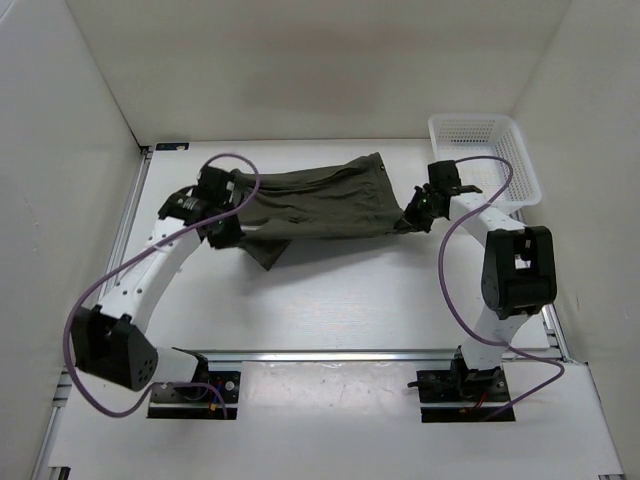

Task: Fold and stack the shorts
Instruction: Flatten the shorts out

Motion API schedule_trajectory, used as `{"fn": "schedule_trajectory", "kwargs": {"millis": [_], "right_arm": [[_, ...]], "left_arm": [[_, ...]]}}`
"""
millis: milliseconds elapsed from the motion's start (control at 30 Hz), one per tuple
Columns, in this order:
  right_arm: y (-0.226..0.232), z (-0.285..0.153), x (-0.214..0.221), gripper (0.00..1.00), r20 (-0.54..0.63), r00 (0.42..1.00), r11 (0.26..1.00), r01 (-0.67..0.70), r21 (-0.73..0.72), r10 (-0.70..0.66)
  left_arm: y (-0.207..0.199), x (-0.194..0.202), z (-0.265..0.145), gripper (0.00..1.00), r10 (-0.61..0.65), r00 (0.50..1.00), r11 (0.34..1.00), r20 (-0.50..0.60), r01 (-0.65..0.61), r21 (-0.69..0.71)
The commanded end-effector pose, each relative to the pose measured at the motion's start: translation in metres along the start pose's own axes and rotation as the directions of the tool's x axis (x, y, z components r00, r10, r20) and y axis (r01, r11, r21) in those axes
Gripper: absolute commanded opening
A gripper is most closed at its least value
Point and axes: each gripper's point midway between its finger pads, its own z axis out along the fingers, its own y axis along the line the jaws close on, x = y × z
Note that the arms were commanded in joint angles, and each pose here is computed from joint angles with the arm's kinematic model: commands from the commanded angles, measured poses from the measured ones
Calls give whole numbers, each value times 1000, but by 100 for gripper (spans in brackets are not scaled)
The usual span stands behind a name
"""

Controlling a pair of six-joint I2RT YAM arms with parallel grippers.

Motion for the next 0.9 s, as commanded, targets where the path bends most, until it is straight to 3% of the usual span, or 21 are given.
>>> {"fn": "schedule_trajectory", "kwargs": {"millis": [0, 33, 67, 100, 167, 300, 367, 400, 533, 633, 800, 867], "right_arm": [[-22, -13, -17, 0, 85, 996, 997, -7, 80, 0], [-28, -12, -15, 0, 83, 996, 995, 0, 98, -8], [-32, -13, -13, 0, 87, 996, 994, -2, 112, -8], [-30, -15, -14, 0, 95, 995, 994, 0, 107, -10], [-39, -16, -12, 0, 95, 995, 992, -3, 126, -9], [-44, -17, -15, 0, 103, 995, 991, -3, 137, -11], [-44, -17, -15, 0, 102, 995, 990, 6, 138, -20], [-45, -18, -13, 0, 95, 995, 990, 4, 143, -18], [-45, -20, -15, 0, 106, 994, 989, 14, 148, -30], [-45, -21, -12, 0, 94, 995, 989, 13, 145, -27], [-44, -23, -14, 0, 100, 994, 990, 24, 141, -39], [-44, -23, -14, 0, 100, 994, 990, 24, 141, -39]], "left_arm": [[38, 66, 2, 29, -76, 983, 995, -166, 63, -80], [33, 78, 4, 44, -90, 977, 996, -193, 84, -38], [30, 97, 2, 71, -124, 965, 992, -232, 128, 3], [27, 101, 1, 80, -140, 962, 988, -235, 151, 30], [22, 107, -8, 80, -163, 960, 979, -228, 186, 83], [9, 109, -9, 42, -177, 959, 966, -224, 212, 146], [5, 108, -2, 31, -176, 956, 966, -235, 214, 147], [2, 112, 5, 33, -159, 952, 971, -260, 199, 136], [-22, 129, 24, 57, -136, 926, 963, -353, 207, 172], [-44, 141, 33, 66, -114, 908, 953, -403, 214, 215], [-46, 136, 57, 66, -114, 921, 963, -373, 195, 186], [-48, 146, 73, 64, -90, 905, 971, -416, 173, 165]]}}
